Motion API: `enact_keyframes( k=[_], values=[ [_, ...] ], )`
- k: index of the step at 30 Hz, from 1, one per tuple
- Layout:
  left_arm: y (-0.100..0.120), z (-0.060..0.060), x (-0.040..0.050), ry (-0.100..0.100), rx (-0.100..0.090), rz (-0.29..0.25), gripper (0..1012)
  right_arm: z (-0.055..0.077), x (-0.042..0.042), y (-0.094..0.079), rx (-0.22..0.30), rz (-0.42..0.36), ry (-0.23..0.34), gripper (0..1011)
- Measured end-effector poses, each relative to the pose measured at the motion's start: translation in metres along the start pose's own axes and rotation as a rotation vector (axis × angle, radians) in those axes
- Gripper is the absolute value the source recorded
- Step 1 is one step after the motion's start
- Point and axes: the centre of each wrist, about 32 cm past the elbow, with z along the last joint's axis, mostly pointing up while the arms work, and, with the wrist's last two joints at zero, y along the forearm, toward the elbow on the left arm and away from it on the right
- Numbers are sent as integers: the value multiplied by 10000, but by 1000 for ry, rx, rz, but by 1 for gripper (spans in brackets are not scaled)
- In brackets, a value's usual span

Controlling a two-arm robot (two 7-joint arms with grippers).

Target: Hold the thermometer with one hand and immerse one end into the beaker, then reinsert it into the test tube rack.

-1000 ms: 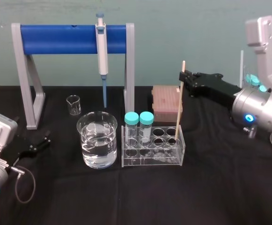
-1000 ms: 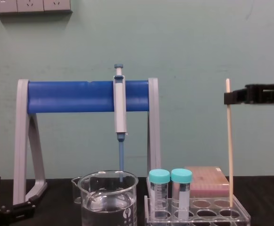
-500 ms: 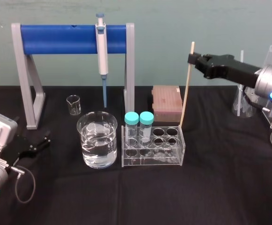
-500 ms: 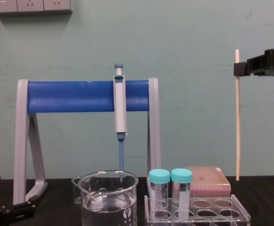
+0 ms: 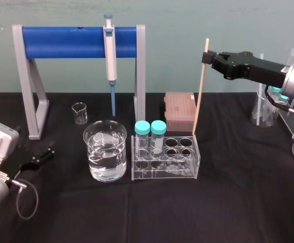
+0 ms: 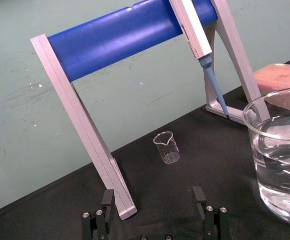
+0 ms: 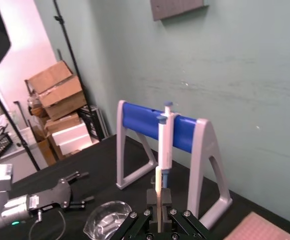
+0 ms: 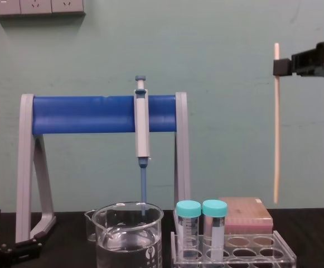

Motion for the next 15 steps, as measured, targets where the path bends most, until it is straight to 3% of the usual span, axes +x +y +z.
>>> enact_keyframes(
  k=[15],
  values=[
    [0, 0, 0, 0, 0, 0, 1004, 140, -28, 166, 25, 100, -47, 55]
  ],
)
